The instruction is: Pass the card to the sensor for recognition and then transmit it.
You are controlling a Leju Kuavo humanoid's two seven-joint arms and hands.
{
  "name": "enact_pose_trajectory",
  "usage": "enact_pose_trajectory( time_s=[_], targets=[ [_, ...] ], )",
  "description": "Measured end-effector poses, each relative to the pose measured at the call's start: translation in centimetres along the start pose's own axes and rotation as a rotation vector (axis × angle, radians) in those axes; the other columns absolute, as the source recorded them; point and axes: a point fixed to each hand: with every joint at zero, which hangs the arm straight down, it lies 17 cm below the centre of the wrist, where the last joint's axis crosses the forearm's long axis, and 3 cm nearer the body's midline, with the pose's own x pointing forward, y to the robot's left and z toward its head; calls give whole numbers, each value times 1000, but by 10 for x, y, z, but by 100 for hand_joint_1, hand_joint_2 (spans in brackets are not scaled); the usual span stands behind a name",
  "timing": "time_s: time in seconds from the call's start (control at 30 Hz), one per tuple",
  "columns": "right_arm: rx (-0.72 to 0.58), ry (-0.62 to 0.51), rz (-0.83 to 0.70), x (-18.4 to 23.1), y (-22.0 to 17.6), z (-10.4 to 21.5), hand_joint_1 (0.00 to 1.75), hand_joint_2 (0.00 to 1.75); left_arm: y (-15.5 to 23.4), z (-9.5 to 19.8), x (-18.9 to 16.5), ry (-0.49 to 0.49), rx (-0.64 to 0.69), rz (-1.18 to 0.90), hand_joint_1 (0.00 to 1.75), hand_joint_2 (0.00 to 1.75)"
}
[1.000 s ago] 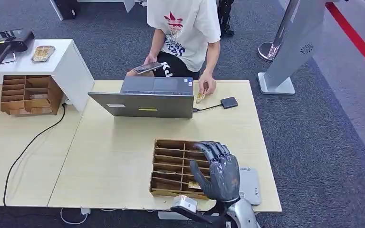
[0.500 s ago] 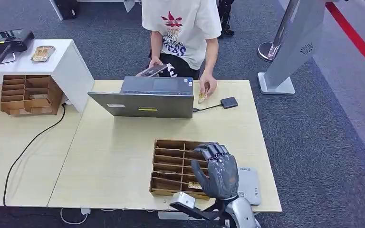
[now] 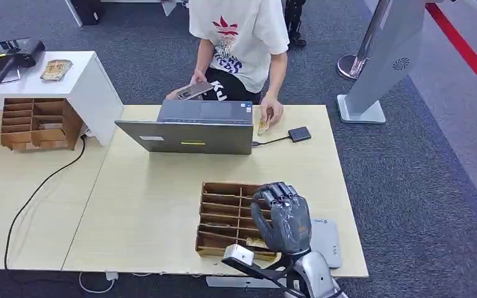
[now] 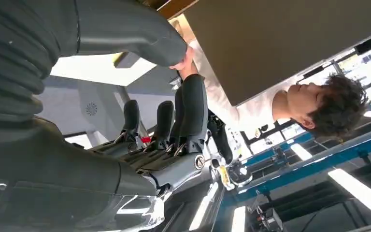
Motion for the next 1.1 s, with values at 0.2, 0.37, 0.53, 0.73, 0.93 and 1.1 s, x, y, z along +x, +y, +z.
enact_pose_trajectory(
  time_s=[0.2,0.37,0.53,0.73,0.93,1.1],
  targets=[
    [8,3,3,-2,3,0,94,175,0,0,0,0,0,1,0,175],
    [19,11,7,-4,6,0,98,175,0,0,0,0,-1,-1,0,175],
    [36,18,12,-6,12,1,73,175,0,0,0,-1,-1,-1,0,175],
    [69,31,18,-10,21,3,68,175,0,0,0,-2,0,-6,0,175],
    [89,35,27,-13,26,2,66,175,0,0,1,-3,0,-8,0,175],
    [102,36,32,-15,30,1,68,175,-1,0,1,-6,1,-15,0,175]
  ],
)
